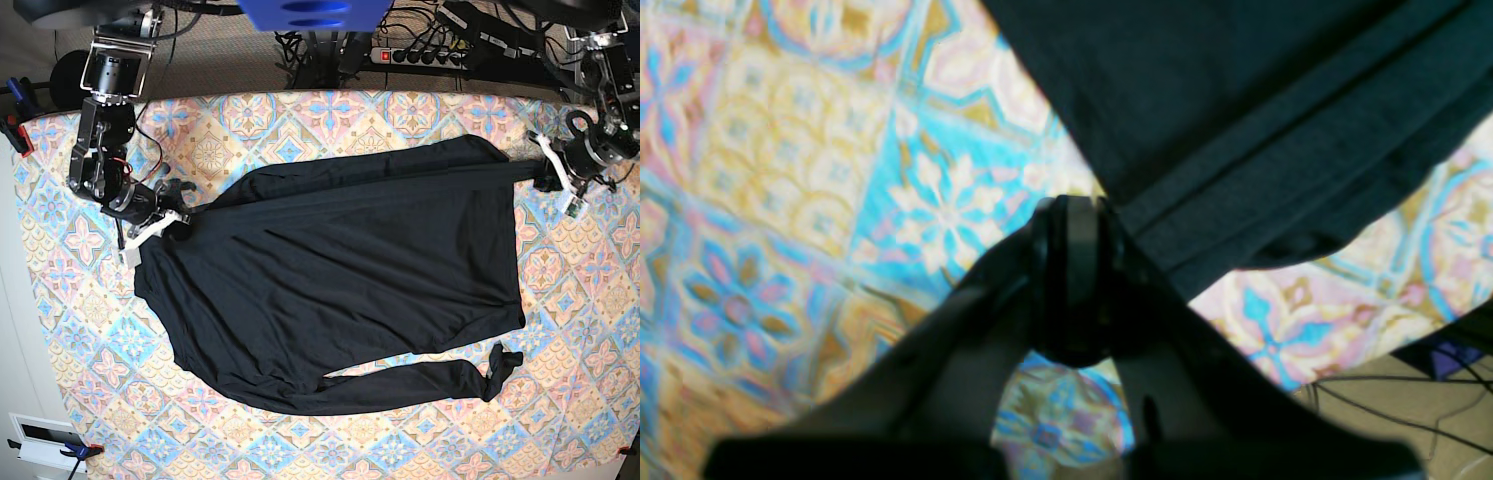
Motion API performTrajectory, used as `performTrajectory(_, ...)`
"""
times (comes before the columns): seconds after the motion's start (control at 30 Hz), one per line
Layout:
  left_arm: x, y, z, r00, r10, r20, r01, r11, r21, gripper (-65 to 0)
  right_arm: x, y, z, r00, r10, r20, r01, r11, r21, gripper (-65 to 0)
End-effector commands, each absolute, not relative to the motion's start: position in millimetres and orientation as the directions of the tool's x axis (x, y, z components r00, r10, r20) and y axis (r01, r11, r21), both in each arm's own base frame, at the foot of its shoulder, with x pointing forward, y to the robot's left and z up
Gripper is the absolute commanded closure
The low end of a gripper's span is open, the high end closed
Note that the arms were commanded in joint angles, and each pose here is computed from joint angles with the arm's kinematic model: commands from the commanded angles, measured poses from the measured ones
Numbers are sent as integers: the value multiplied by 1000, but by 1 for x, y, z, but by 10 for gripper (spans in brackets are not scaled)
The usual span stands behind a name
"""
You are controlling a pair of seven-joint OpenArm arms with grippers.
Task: Layout the t-shirt on the table in an organized manner, then fold the t-shirt properly
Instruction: 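Pull both shoulder corners apart with both grippers to straighten the collar edge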
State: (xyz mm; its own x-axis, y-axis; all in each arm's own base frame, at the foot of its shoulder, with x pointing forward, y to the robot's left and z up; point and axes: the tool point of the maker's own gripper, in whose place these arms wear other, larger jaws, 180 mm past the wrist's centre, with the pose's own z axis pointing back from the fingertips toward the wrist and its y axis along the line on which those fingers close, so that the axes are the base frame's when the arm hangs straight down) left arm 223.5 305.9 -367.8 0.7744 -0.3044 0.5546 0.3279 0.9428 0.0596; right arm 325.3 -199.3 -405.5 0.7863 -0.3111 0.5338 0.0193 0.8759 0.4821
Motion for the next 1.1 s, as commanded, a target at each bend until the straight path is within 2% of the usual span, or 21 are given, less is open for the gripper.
performTrajectory(0.0,227,313,-361,767,-323,554,325,941,98,0,345,-209,-383,736,-315,599,-3,883,469,0)
performTrajectory(0.43,240,310,-355,748,-320,581,316,942,112,0,347,-210,-381,732,-317,603,-4,883,469,0)
performTrajectory(0.67,264,298,-344,705,-288,648,299,949,97,0,348,-212,-380,725,-329,605,1,879,477,0)
performTrajectory(0.87,283,280,-338,669,-253,699,294,954,64,0,349,-228,-375,691,-393,607,55,865,499,0)
performTrajectory(1.07,290,245,-351,665,-309,680,374,926,54,0,348,-227,-375,692,-394,604,54,864,501,0)
